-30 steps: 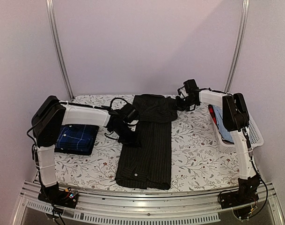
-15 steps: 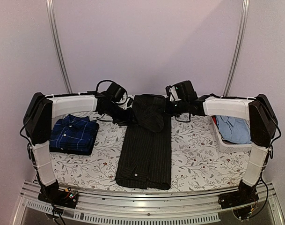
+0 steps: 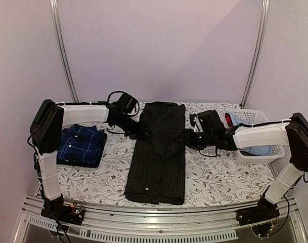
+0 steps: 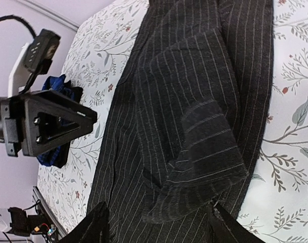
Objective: Fold and stack the long sleeve shirts
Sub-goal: Fold the 1/3-folded shirt at the center of the board.
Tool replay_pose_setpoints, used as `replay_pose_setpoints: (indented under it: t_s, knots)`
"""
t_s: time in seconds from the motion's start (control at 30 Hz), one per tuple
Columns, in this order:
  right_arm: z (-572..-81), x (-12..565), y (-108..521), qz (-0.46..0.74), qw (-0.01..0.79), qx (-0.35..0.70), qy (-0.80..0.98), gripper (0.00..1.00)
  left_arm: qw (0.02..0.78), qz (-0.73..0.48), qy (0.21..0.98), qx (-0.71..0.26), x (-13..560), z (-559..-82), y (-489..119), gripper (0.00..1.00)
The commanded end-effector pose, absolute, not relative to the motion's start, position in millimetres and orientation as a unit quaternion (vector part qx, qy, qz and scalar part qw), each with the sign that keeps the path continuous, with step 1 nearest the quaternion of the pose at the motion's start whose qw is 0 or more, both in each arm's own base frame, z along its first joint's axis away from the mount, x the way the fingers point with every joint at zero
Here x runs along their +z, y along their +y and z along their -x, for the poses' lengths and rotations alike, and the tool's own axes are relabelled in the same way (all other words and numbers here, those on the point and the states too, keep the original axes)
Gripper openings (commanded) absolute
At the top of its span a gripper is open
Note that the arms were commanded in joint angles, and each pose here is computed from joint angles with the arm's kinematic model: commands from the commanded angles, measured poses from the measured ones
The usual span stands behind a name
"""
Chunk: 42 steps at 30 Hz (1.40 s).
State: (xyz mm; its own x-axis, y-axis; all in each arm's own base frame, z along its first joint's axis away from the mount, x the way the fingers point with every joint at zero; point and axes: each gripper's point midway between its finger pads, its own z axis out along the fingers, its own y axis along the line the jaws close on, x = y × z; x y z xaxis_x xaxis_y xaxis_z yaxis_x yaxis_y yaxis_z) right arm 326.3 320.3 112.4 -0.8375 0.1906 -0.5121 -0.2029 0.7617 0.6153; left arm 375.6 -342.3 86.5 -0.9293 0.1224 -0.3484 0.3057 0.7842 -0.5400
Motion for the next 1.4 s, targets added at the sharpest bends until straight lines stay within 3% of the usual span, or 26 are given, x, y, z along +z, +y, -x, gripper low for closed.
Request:
replay_pose_setpoints:
  t_s: [0.0,0.2,0.5,0.83,1.0,1.2,1.37]
  knots:
    - [-318,137,311,0.042,0.328,0.322,0.887,0.67,0.145,-0.119,0.931,-0.312,80,-380,-341,0.43]
    - [-338,122,272,0.035,0.308,0.269,0.912,0.69,0.134,-0.131,0.929,-0.319,79,-369,-343,0.43]
    - [-374,73,279,0.138,0.268,0.233,0.925,0.66,0.108,-0.129,0.93,-0.327,66,-355,-345,0.44]
    - [-375,38,277,0.172,0.242,0.265,0.917,0.7,0.089,-0.117,0.929,-0.339,52,-354,-353,0.45]
    - [-369,46,281,0.175,0.242,0.288,0.91,0.54,0.084,-0.103,0.928,-0.348,44,-357,-358,0.45]
    - [-358,54,286,0.179,0.231,0.307,0.906,0.15,0.078,-0.092,0.924,-0.362,40,-362,-366,0.44]
    - [-343,74,295,0.187,0.232,0.308,0.903,0.05,0.076,-0.089,0.924,-0.364,36,-367,-370,0.39]
